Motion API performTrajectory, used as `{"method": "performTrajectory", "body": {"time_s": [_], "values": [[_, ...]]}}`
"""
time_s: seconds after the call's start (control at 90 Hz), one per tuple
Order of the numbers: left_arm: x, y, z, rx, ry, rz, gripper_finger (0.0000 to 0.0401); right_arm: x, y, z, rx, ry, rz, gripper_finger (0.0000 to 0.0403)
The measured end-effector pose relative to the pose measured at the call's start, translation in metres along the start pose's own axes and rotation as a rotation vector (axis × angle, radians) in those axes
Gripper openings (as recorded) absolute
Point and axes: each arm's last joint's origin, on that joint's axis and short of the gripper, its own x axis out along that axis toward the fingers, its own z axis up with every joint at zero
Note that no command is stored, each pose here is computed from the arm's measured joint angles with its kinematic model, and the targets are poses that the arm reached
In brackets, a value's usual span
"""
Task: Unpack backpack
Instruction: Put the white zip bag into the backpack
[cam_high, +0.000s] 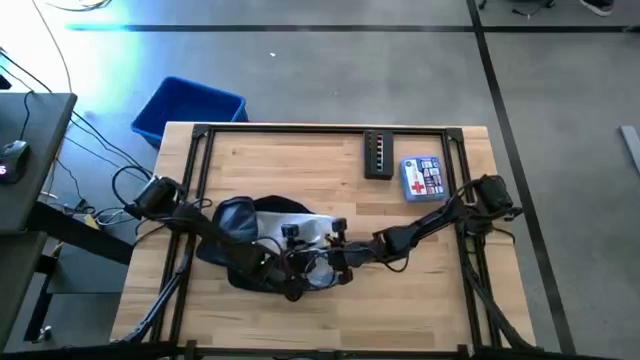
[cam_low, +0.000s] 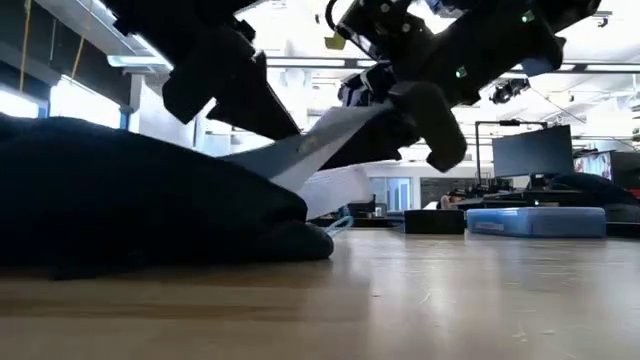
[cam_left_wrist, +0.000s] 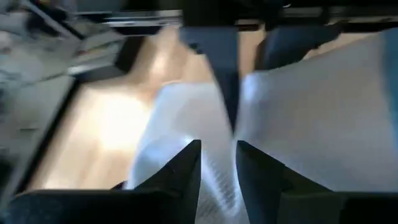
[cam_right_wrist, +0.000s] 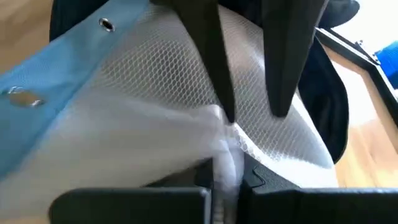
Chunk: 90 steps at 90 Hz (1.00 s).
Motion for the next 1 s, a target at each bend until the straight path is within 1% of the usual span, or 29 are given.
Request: {"method": "performTrajectory", "body": {"time_s": [0.111, 0.244, 0.378, 0.489, 0.622, 0.711, 0.833, 0.922, 1.0], "values": [[-0.004, -0.003, -0.001, 0.008, -0.013, 0.015, 0.0078, -0.004, 0.001, 0.005, 0.001, -0.029, -0.004, 0.0000], [0.000, -0.001, 0.000, 0.005, 0.015, -0.058, 0.0078, -0.007, -0.002, 0.009, 0.027, -0.038, -0.020, 0.0000], [0.003, 0.000, 0.000, -0.007, 0.037, -0.116, 0.0078, -0.008, -0.003, 0.006, 0.063, 0.005, -0.087, 0.0000], [-0.004, -0.004, -0.001, 0.016, 0.036, -0.147, 0.0078, -0.008, -0.005, 0.002, 0.079, 0.048, -0.140, 0.0000], [-0.016, -0.011, -0.003, 0.006, 0.028, -0.193, 0.0078, -0.008, -0.005, 0.003, 0.082, 0.055, -0.164, 0.0000], [-0.023, -0.015, -0.007, 0.033, 0.042, -0.194, 0.0078, -0.011, 0.000, 0.012, 0.064, 0.074, -0.125, 0.0000], [-0.036, -0.017, -0.017, 0.056, 0.097, -0.144, 0.0078, -0.019, 0.014, 0.032, 0.005, 0.129, 0.036, 0.0000], [-0.052, -0.014, -0.015, 0.035, 0.136, -0.083, 0.0078, -0.023, 0.025, 0.047, -0.023, 0.129, 0.077, 0.0000], [-0.069, -0.010, -0.011, 0.021, 0.170, -0.040, 0.0078, -0.025, 0.035, 0.059, -0.051, 0.089, 0.108, 0.0000]]}}
